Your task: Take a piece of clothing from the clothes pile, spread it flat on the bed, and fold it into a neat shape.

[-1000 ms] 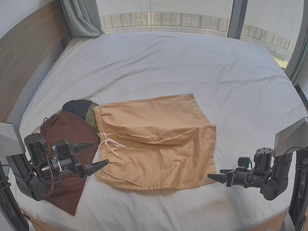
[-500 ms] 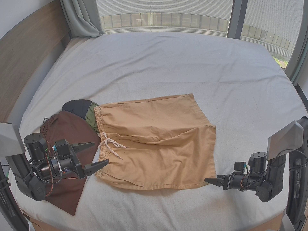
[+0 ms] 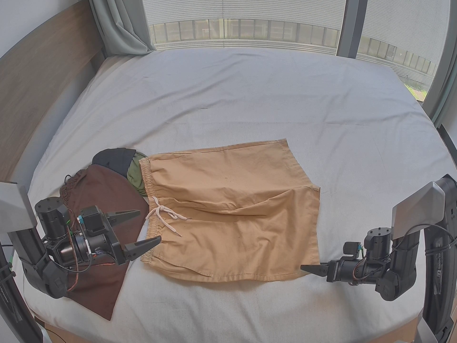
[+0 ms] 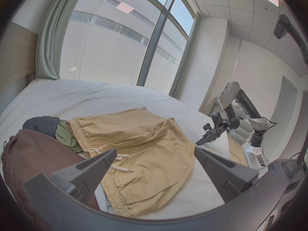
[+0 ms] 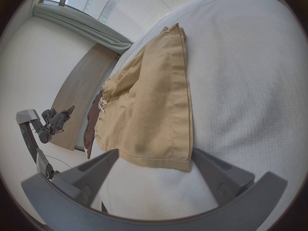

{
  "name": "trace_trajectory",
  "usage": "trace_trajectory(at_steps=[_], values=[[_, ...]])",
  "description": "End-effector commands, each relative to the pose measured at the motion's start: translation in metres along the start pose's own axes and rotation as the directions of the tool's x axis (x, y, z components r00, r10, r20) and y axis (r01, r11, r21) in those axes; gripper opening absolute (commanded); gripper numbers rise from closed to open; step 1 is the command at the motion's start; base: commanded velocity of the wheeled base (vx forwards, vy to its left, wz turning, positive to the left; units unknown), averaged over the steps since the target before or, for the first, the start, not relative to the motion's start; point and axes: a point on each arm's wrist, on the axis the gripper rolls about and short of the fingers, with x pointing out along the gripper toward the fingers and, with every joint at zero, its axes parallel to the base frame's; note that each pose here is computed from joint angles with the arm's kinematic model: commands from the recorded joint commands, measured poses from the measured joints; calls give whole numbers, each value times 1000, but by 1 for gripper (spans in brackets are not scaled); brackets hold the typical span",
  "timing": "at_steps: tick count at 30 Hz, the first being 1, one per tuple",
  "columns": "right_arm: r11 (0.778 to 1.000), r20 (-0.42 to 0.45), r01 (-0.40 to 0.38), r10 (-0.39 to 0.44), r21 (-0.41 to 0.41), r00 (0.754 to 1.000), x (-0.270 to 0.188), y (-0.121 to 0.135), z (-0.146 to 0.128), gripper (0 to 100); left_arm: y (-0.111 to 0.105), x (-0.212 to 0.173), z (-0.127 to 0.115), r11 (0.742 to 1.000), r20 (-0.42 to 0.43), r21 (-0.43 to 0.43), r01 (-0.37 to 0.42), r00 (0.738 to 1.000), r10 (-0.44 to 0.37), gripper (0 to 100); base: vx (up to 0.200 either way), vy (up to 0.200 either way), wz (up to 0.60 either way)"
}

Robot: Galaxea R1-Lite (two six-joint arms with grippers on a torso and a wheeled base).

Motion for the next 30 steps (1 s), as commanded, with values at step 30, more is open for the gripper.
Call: trace_trajectory(at_steps=[30], values=[[998, 3, 59, -59, -33, 998, -19, -7, -3, 0, 12, -9, -25, 991, -65, -125, -40, 997, 32, 100, 0, 0, 0]])
